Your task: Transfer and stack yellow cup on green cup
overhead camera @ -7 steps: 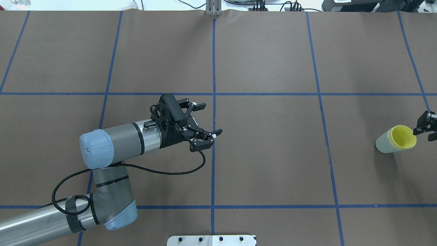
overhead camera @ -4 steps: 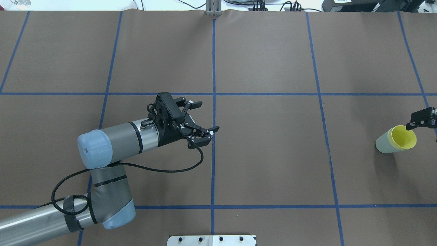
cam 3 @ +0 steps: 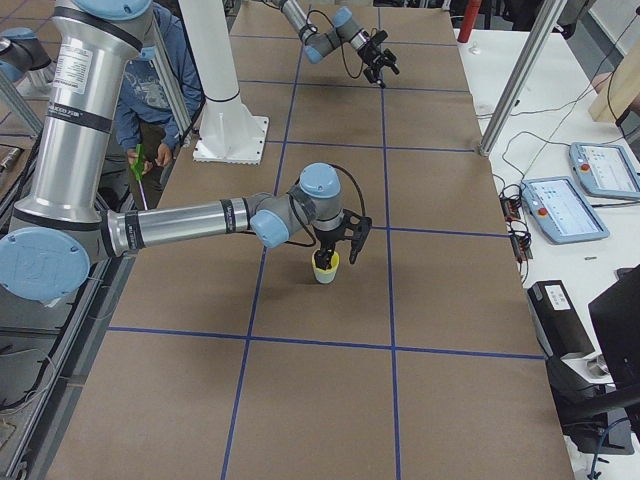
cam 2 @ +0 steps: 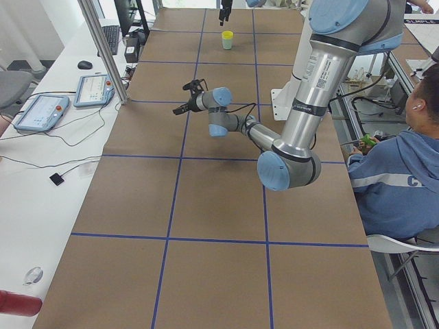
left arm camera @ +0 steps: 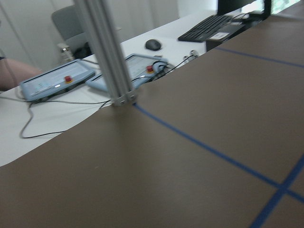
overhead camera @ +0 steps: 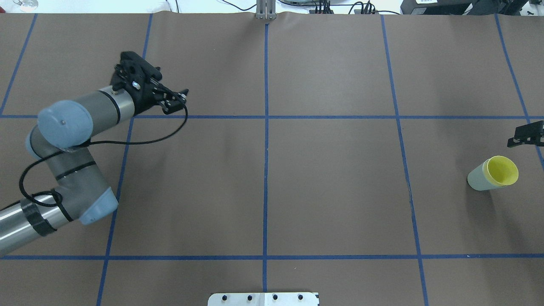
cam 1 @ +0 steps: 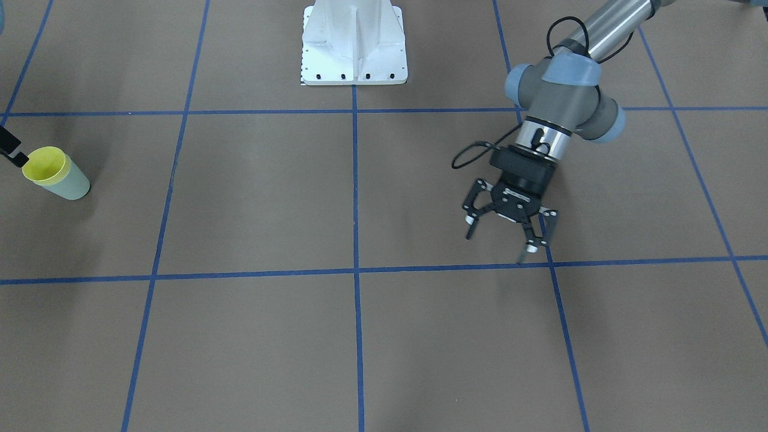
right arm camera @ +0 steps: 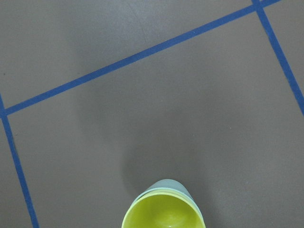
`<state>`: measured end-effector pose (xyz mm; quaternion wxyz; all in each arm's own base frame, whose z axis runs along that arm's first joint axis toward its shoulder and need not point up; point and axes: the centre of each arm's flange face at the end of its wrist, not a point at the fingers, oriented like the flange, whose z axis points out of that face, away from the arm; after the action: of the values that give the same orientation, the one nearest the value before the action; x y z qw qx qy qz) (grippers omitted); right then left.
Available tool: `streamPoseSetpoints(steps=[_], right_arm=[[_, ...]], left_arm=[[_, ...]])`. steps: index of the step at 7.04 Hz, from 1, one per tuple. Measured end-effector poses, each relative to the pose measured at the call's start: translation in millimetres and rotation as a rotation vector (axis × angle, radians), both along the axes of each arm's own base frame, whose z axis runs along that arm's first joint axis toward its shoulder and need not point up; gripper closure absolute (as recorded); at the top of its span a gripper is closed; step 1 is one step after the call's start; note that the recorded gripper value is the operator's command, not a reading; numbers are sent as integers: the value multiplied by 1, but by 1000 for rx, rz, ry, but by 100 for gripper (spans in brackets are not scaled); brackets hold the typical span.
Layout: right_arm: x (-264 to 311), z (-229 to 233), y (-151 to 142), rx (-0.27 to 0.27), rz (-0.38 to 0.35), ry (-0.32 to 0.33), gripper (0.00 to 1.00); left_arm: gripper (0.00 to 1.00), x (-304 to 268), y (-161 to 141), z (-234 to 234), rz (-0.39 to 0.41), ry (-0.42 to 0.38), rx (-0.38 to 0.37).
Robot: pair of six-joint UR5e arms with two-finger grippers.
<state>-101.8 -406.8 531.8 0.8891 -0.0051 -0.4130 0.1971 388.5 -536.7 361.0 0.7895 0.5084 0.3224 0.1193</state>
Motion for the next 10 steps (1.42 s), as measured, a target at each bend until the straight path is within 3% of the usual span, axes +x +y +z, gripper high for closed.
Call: streamPoseSetpoints(steps=[1,2,3,5,7,10], right_arm=[[4,0,-7,18,2,3,0],[6,4,-14,34,-4,11,0],[6,12,-25,45,-19,21,0],[21,26,-51,82,-37,33,0],[53,43,-74,112,-79,-16,0],[84,53,-113,166,-170,-9,0]], left_arm=[[1,-30,-29,28,-20,-134,-155],[1,-62,-47,42,-2,-205,-304],[1,-104,-59,45,57,-195,-451],[0,-211,-64,27,164,-52,-724],[0,-284,-42,35,133,-18,-813],[0,-324,13,79,169,-95,-817]])
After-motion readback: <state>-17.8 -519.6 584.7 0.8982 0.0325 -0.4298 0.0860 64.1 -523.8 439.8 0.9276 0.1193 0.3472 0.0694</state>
